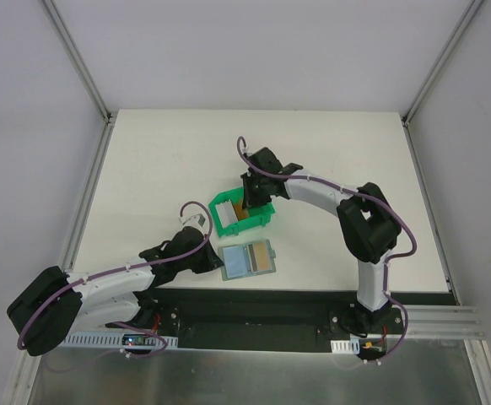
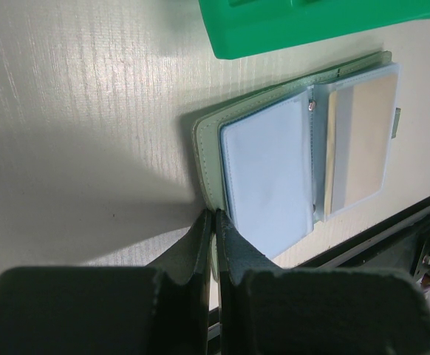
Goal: Put the credit cards into the card holder
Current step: Pick up the credit card from the storage box.
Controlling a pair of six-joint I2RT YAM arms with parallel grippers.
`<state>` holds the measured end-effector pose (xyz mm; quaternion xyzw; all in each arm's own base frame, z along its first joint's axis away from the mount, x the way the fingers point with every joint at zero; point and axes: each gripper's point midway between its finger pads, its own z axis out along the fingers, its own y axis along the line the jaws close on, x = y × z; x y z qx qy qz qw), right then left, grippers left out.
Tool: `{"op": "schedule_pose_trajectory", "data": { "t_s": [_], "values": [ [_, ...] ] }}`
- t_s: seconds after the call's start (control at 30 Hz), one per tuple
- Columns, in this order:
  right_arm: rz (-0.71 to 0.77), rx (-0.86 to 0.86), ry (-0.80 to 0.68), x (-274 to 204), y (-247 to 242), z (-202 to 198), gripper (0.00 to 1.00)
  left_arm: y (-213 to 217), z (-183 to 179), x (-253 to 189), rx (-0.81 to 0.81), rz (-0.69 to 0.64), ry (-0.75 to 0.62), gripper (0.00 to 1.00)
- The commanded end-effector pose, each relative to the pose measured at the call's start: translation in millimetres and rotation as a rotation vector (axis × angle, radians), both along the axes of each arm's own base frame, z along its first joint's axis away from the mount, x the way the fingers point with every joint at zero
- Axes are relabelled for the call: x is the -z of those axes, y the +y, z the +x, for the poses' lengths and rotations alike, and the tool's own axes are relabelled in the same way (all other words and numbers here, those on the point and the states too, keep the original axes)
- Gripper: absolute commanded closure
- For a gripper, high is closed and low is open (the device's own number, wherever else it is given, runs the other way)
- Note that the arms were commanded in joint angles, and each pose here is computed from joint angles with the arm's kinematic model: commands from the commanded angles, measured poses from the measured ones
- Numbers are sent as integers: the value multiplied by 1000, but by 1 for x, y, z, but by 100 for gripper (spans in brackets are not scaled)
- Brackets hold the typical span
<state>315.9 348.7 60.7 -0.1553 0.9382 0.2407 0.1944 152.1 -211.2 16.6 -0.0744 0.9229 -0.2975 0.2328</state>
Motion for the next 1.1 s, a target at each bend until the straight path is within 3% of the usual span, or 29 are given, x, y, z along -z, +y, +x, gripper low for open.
{"op": "schedule_pose_trajectory", "data": {
  "t_s": [0.0, 0.13, 0.4, 0.67, 1.07],
  "values": [
    [-27, -33, -22, -9, 3, 5, 99, 2, 4, -2, -12, 8, -17, 100],
    [-38, -25, -72, -24, -1, 12, 100, 3, 4, -1, -9, 10, -17, 100],
    [49, 28, -233, -108, -9, 34, 100, 4, 2, -1, -15, 7, -13, 100],
    [-3, 84, -281, -121, -41, 17, 99, 4, 2, 0, -15, 7, -16, 100],
    [-296, 294, -601, -130, -94, -29, 100, 2, 4, -1, -14, 11, -11, 100]
  ]
}}
